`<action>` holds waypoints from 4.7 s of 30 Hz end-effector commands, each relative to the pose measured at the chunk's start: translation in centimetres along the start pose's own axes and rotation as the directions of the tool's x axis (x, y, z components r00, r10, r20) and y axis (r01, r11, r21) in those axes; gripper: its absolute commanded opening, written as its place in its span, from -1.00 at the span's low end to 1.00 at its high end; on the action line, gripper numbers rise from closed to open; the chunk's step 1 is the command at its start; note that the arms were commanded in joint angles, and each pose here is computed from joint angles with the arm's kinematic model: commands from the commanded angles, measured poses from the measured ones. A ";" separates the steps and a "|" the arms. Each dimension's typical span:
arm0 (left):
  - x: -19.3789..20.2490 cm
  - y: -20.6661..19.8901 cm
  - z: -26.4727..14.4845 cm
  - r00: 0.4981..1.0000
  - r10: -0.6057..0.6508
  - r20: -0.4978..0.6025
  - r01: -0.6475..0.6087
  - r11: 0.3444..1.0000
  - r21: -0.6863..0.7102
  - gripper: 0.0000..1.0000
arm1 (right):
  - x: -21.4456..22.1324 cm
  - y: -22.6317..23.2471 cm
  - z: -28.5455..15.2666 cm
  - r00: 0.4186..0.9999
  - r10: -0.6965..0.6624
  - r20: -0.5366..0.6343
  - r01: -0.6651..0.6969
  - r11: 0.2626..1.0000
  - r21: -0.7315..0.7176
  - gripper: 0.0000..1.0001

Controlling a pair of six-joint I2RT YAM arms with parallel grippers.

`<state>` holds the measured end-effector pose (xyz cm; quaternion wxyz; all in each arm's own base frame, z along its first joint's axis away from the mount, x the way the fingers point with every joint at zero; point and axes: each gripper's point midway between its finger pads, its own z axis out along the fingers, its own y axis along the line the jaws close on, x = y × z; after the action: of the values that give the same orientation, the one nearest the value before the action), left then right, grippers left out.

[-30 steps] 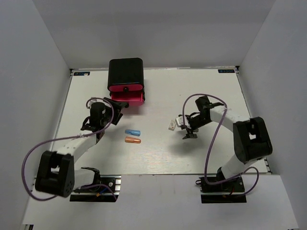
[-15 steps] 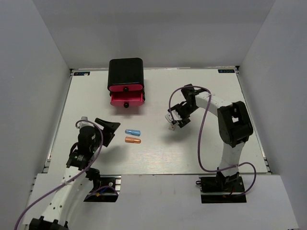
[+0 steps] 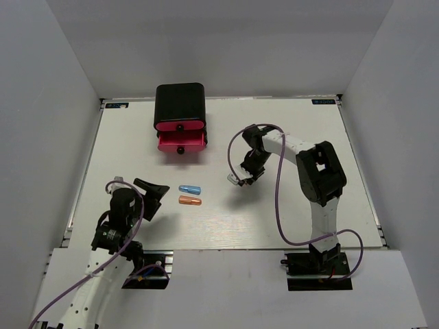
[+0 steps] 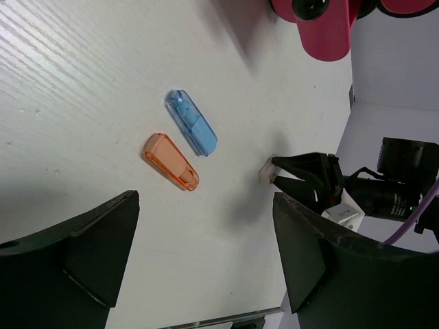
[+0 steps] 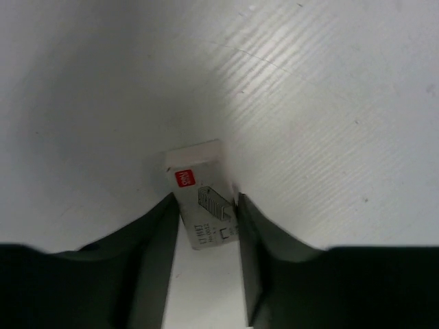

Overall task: Sort the stationery into containers
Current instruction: Grab a piece of stationery with the right arm, then place the stationery into the container, then close the drawer, then open the drawer

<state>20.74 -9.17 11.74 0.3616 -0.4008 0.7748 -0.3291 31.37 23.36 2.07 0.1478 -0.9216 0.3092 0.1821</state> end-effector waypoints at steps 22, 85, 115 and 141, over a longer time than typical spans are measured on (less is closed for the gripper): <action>0.7 -1.0 1.7 0.997 -0.072 -0.025 0.074 0.993 0.096 0.76 | -13.5 -20.7 -14.7 0.852 0.154 0.501 -0.482 0.604 0.634 -0.86; -3.0 -10.6 18.6 0.982 -0.170 -0.078 0.179 0.975 0.131 -0.29 | -11.8 -6.3 -16.8 0.808 0.294 0.510 -0.588 0.350 0.729 -1.00; -3.5 -11.7 22.1 0.988 -0.120 -0.096 0.127 0.989 0.075 0.25 | -9.6 -4.0 -16.8 0.786 0.340 0.516 -0.613 0.326 0.720 -1.00; -2.7 -13.0 21.4 0.990 -0.016 -0.138 0.040 0.984 0.176 -0.12 | -8.6 -3.4 -16.5 0.781 0.358 0.511 -0.617 0.318 0.720 -1.00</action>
<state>45.58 -16.98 9.87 0.3217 -0.4045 0.7512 -0.4106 31.47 24.25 20.52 0.5537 -0.5473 0.6082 0.1550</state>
